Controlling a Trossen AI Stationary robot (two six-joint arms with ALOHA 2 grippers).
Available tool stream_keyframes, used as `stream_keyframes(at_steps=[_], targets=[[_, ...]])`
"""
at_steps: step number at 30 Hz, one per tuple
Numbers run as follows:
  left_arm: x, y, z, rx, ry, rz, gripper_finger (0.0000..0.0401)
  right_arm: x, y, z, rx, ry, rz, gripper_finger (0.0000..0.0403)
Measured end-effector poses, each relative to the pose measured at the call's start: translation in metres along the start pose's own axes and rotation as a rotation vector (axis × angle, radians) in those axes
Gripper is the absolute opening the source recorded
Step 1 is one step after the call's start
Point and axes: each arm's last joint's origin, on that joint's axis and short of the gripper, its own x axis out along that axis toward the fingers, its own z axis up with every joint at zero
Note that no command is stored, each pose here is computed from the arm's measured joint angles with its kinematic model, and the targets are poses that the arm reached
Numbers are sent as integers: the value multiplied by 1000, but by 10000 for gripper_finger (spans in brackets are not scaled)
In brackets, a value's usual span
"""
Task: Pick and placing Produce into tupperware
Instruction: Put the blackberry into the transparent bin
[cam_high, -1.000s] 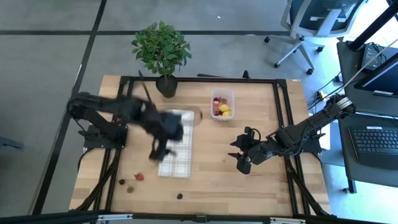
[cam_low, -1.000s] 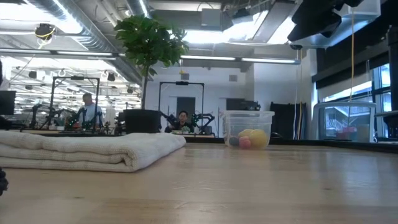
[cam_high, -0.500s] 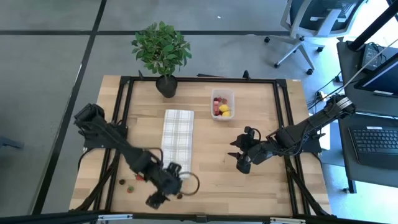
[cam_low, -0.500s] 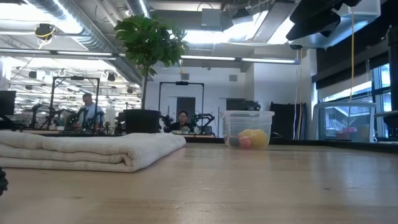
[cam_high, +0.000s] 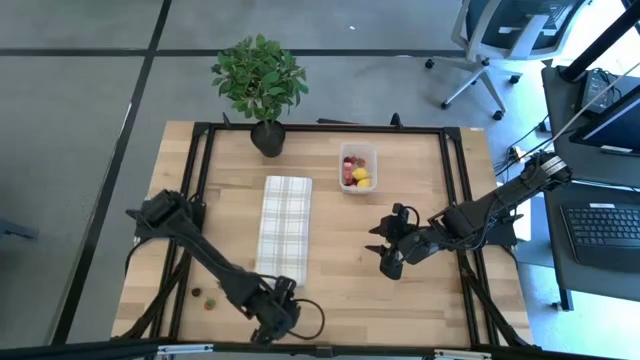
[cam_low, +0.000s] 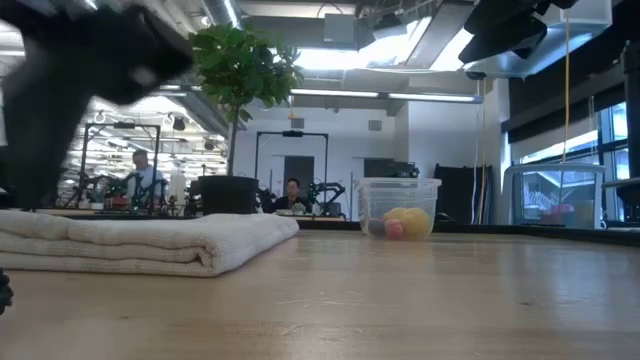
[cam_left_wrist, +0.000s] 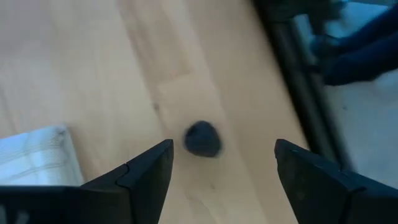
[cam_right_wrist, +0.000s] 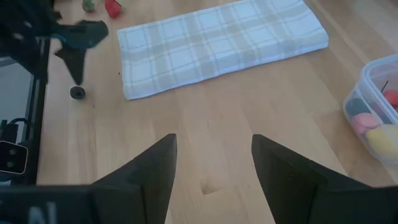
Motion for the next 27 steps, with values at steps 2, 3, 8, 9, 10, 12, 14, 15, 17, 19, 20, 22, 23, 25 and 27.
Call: stream_keyframes(at_steps=[2,3,8,9,10,12,14,15,17,19,20,22,23,25,27], targets=[[7,1,0,-43,-9,38,269,0,0,0,1,-1,1,211],[9,2,0,-69,-17,59,269,0,0,0,1,-1,1,211],[18,2,-3,-151,-9,81,269,0,0,0,1,-2,2,211],[19,2,-3,-159,-8,82,269,0,0,0,1,-2,2,211],[20,2,-3,-168,-3,81,269,0,0,0,1,-2,2,211],[23,2,-4,-179,4,79,269,0,0,0,0,-2,2,211],[25,2,-5,-177,13,82,269,0,0,0,-1,-2,2,211],[25,2,-5,-177,13,82,269,0,0,0,-2,-2,2,211],[26,2,-4,-181,5,78,269,0,0,0,-2,-2,2,211],[26,2,-5,-180,12,81,269,0,0,0,-3,-2,2,211],[26,2,-5,-181,11,80,268,0,0,0,-4,-1,2,211],[26,2,-6,-180,16,83,264,0,0,0,-7,-1,1,211],[26,2,-6,-180,19,84,261,0,0,0,-7,-1,1,211],[26,2,-5,-180,16,82,251,0,0,0,-8,1,0,211],[26,2,-6,-180,17,82,239,0,0,0,-8,1,0,211]])
